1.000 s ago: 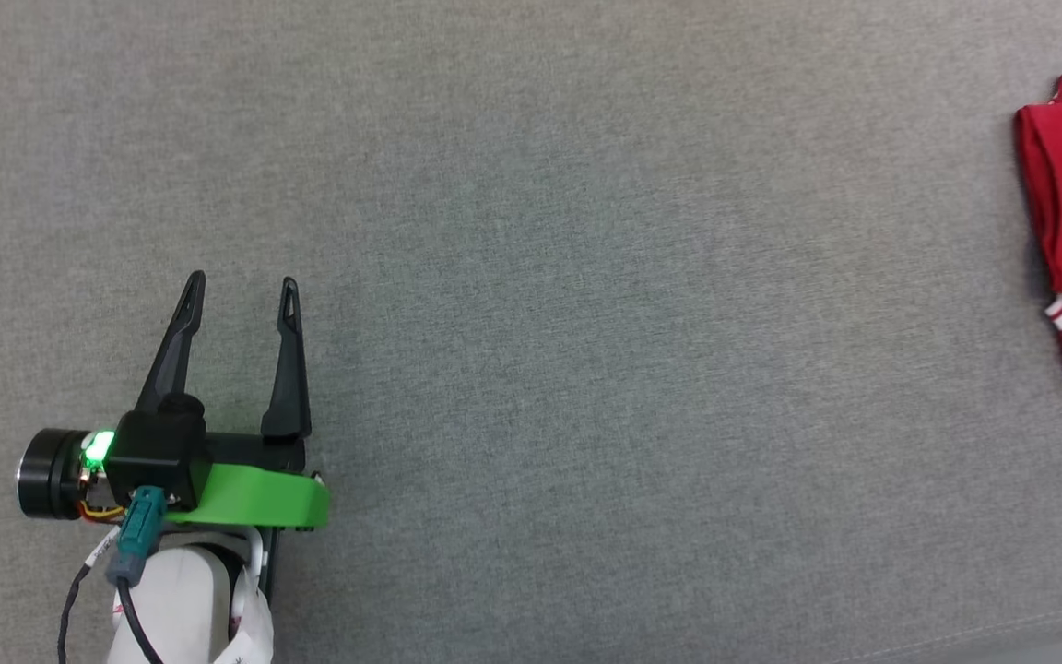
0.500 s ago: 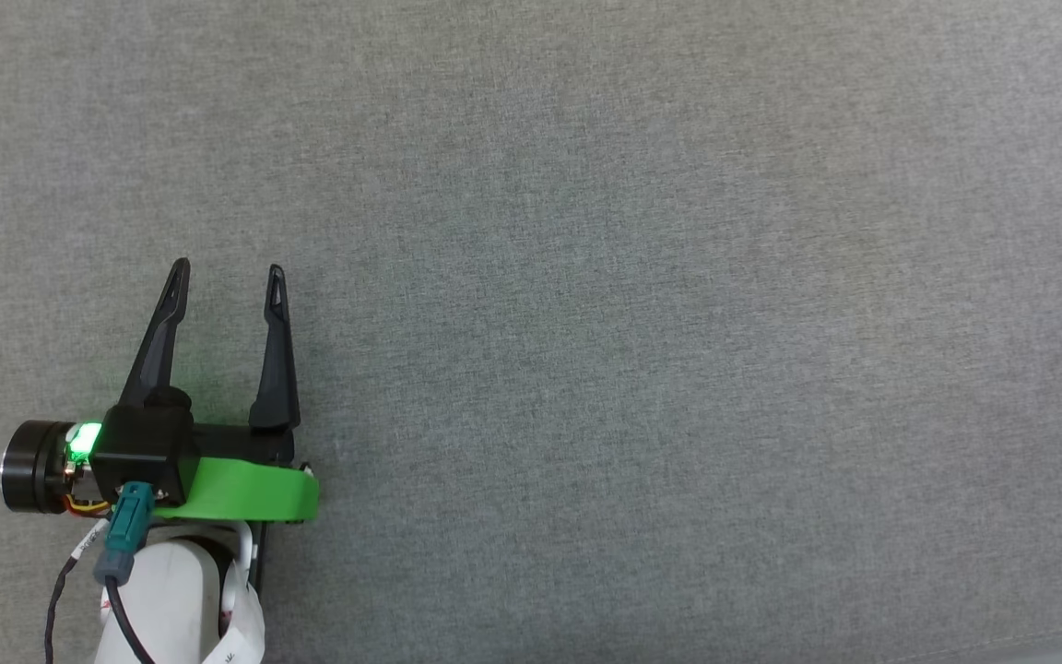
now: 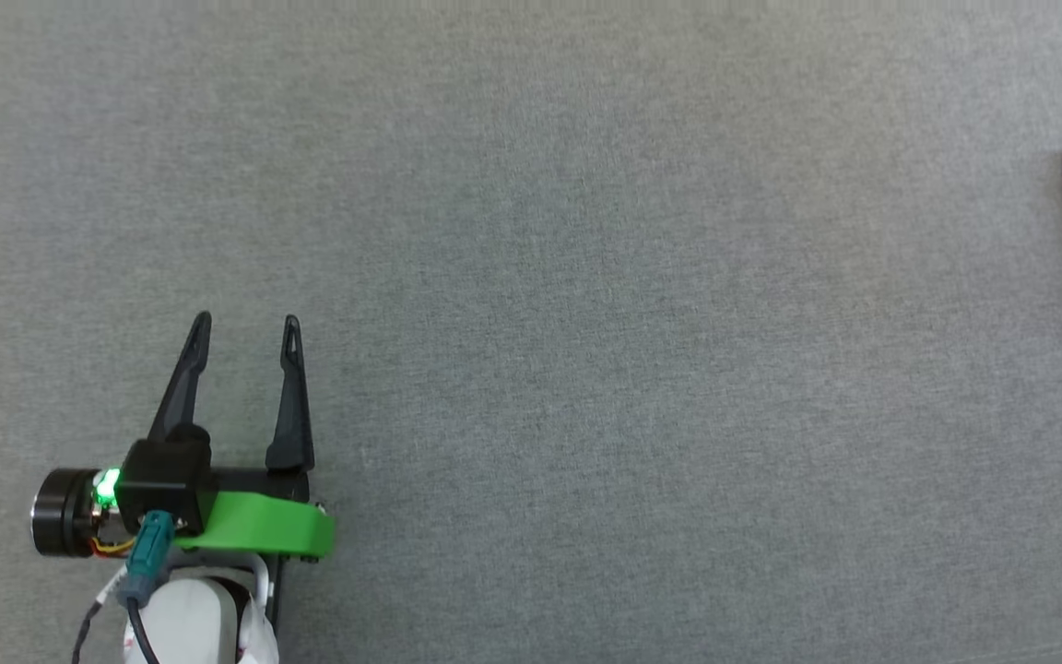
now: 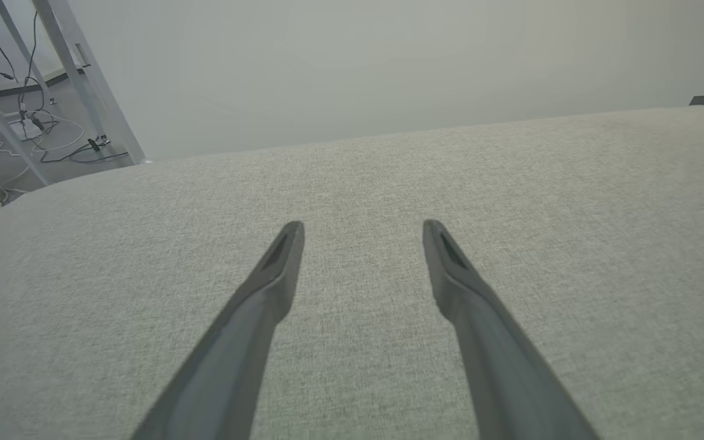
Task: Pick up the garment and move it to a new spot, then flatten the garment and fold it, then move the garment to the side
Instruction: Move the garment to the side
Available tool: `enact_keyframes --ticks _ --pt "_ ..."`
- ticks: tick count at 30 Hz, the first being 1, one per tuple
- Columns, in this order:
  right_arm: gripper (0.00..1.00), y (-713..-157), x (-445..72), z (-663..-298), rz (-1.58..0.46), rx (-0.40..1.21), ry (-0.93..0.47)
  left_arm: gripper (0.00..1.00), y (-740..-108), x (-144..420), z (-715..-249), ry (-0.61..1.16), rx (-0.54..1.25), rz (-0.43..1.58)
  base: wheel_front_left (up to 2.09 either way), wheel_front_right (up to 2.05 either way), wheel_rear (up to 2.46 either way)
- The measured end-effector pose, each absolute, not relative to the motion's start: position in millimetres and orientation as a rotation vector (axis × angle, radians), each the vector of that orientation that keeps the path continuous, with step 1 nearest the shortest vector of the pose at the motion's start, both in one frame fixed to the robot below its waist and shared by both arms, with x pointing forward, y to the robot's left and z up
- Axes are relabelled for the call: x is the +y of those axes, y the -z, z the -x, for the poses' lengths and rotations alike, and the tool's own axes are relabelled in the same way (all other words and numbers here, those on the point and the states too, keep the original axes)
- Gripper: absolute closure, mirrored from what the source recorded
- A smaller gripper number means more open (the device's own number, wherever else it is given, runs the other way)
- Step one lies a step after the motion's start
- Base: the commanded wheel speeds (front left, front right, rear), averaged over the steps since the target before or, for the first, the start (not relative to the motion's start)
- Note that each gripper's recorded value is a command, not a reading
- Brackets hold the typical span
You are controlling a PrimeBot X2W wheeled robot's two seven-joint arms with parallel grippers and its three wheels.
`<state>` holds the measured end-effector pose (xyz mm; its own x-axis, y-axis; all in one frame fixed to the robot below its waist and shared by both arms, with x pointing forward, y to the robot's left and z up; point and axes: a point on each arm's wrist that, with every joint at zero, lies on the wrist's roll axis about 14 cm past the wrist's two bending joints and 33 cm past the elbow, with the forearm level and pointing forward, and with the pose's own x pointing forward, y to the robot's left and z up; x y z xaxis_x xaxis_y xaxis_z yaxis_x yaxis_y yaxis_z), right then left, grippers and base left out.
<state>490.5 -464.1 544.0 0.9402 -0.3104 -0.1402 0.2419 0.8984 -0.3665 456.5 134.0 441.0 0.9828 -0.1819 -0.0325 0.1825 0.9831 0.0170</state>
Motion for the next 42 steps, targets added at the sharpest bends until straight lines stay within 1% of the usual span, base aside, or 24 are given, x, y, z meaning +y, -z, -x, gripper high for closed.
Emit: enact_keyframes --ticks 5,9,14,19,24,31,42 --pt "0.0 -572.7 -421.9 -503.1 0.341 0.04 0.198 0.0 -454.3 139.2 -442.7 0.154 0.015 -0.012 0.0 0.0 0.0" --pt "0.0 -613.8 -377.4 -507.7 0.322 -0.153 0.125 0.0 -462.5 147.1 -431.2 0.125 0.007 -0.009 0.0 0.0 0.0" --pt "0.0 -617.0 -313.8 -490.0 0.271 -0.276 0.034 0.0 -470.0 160.8 -414.3 0.084 0.003 -0.014 0.0 0.0 0.0" --pt "0.0 -613.4 -258.8 -465.2 0.184 -0.345 -0.031 0.0 -477.3 173.7 -399.0 0.045 -0.005 -0.014 0.0 0.0 0.0" --pt "0.0 -588.8 -214.8 -440.0 0.096 -0.313 -0.091 0.0 -485.7 184.5 -384.1 0.012 -0.021 -0.015 0.0 0.0 0.0" --pt "0.0 -562.0 -181.3 -415.5 0.003 -0.246 -0.136 0.0 -494.6 194.4 -367.7 -0.018 -0.043 -0.015 0.0 0.0 0.0" --pt "0.0 -525.6 -171.8 -372.5 -0.09 -0.14 -0.116 0.0 -501.2 193.9 -348.4 -0.012 -0.062 -0.008 0.0 0.0 0.0"
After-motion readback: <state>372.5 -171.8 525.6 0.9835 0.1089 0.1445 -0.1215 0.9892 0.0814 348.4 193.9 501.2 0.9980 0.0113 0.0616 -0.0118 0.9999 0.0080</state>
